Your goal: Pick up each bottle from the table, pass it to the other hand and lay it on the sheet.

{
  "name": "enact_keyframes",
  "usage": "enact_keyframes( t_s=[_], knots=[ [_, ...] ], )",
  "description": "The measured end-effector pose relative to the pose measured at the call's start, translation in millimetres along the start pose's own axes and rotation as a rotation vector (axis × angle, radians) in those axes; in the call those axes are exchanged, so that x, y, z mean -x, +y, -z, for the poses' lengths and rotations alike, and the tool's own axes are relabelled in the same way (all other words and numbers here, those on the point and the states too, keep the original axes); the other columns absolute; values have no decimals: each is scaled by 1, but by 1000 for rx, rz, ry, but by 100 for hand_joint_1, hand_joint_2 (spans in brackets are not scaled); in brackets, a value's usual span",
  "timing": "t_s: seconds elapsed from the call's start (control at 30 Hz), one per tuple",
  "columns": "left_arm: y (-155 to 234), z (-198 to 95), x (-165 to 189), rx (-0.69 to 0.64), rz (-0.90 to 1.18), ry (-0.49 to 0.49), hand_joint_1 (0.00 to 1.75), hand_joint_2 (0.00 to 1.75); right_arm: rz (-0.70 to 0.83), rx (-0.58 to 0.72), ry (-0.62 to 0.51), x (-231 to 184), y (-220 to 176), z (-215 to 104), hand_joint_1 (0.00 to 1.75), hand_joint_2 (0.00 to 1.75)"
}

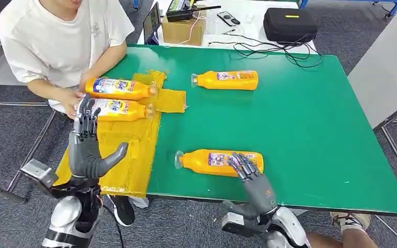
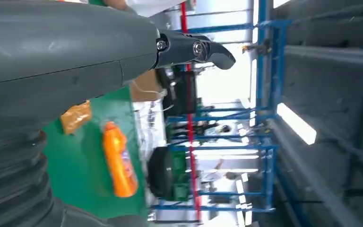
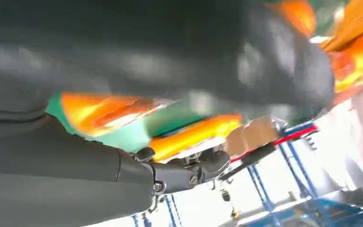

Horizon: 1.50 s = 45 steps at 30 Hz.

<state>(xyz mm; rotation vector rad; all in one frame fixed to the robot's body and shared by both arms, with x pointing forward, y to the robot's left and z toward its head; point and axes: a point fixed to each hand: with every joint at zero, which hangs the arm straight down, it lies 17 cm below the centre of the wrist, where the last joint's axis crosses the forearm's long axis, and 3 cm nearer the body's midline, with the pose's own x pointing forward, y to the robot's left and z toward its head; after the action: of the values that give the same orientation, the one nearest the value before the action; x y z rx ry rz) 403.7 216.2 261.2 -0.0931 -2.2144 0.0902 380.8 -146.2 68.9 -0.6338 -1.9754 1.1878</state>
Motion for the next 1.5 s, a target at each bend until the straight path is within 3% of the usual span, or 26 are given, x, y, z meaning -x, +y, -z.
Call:
enact_keyframes(
  t_s=[0.2,0.4,0.87,1.1,1.5],
  knots=[
    [8,-5,-30,-66,-30,-77,0,175,-69,-35,115,40,-8,-16,0,175],
    [13,-4,-35,-96,11,-86,0,175,-95,-93,173,65,-7,-22,0,175],
    [7,23,-31,-110,2,-98,0,175,-103,-173,168,95,2,40,0,175],
    [6,26,-19,-112,-3,-75,0,175,-72,-286,178,99,30,47,0,175],
    [7,25,-12,-113,-5,-56,0,175,-70,-327,186,105,37,52,0,175]
  ],
)
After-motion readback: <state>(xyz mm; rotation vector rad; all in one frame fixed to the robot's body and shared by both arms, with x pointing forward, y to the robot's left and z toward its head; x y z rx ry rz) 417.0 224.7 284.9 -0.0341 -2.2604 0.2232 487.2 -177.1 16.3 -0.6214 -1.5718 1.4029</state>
